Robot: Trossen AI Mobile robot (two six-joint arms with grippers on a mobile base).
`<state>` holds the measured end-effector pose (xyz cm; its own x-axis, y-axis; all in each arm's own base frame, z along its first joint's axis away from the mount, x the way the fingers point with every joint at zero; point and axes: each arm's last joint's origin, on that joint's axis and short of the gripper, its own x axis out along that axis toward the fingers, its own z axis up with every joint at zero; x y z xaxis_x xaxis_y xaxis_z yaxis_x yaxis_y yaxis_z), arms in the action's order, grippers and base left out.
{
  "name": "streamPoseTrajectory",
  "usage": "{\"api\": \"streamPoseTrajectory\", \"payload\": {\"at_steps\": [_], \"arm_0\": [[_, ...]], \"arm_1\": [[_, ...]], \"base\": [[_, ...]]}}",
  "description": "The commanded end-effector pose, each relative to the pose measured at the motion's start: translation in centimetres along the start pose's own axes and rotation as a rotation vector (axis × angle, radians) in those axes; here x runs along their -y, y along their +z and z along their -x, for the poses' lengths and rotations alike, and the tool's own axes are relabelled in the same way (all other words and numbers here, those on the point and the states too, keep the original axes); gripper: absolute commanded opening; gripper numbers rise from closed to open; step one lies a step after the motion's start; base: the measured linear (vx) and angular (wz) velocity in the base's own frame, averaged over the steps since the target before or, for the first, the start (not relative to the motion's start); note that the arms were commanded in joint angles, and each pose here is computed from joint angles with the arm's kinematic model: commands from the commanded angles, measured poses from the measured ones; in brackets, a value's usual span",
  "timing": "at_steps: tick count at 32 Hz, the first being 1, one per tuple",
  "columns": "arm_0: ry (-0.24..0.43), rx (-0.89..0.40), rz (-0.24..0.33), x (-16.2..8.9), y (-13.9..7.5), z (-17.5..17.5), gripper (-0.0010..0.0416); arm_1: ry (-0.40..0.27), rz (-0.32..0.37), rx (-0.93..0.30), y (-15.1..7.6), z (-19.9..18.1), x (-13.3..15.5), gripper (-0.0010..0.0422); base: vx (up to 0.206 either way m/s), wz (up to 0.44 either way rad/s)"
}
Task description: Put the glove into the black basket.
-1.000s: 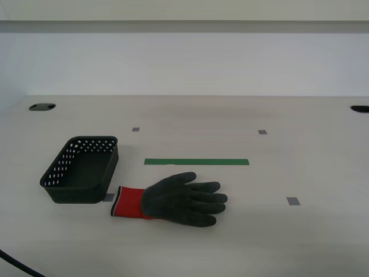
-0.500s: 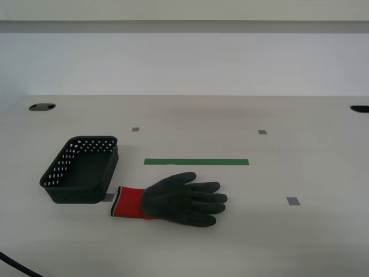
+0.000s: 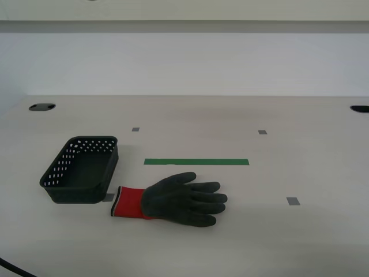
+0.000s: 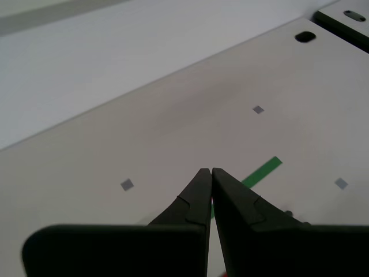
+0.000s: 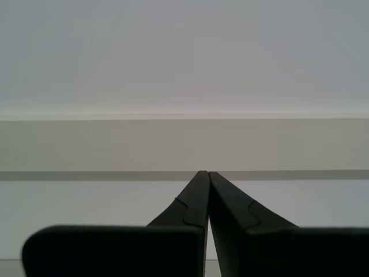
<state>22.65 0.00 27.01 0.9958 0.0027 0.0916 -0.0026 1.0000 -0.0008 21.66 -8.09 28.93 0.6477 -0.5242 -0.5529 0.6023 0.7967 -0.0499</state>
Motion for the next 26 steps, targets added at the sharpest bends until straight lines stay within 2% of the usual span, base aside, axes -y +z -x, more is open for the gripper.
{"api": "streamPoseTrajectory", "payload": {"at_steps": [1,4,11,15,20,26], "arm_0": [[0.0,0.003,0.0,0.0,0.1,0.0,0.0],[0.0,0.003,0.0,0.0,0.1,0.0,0.0],[0.0,0.003,0.0,0.0,0.1,0.0,0.0001],[0.0,0.003,0.0,0.0,0.1,0.0,0.0001],[0.0,0.003,0.0,0.0,0.1,0.0,0.0],[0.0,0.003,0.0,0.0,0.1,0.0,0.0001]], "arm_1": [[-0.042,0.052,-0.11,0.5,-1.3,0.7,-0.0001],[-0.058,0.029,-0.202,1.1,-2.8,1.3,-0.0001],[-0.168,-0.041,-0.437,1.6,-7.1,3.6,-0.0001],[-0.22,-0.096,-0.527,1.6,-9.1,5.0,-0.0001],[-0.275,-0.136,-0.638,0.4,-12.0,7.0,-0.0001],[-0.303,-0.154,-0.739,-1.9,-15.3,8.2,-0.0001]], "base": [[0.0,0.0],[0.0,0.0],[0.0,0.0],[0.0,0.0],[0.0,0.0],[0.0,0.0]]}}
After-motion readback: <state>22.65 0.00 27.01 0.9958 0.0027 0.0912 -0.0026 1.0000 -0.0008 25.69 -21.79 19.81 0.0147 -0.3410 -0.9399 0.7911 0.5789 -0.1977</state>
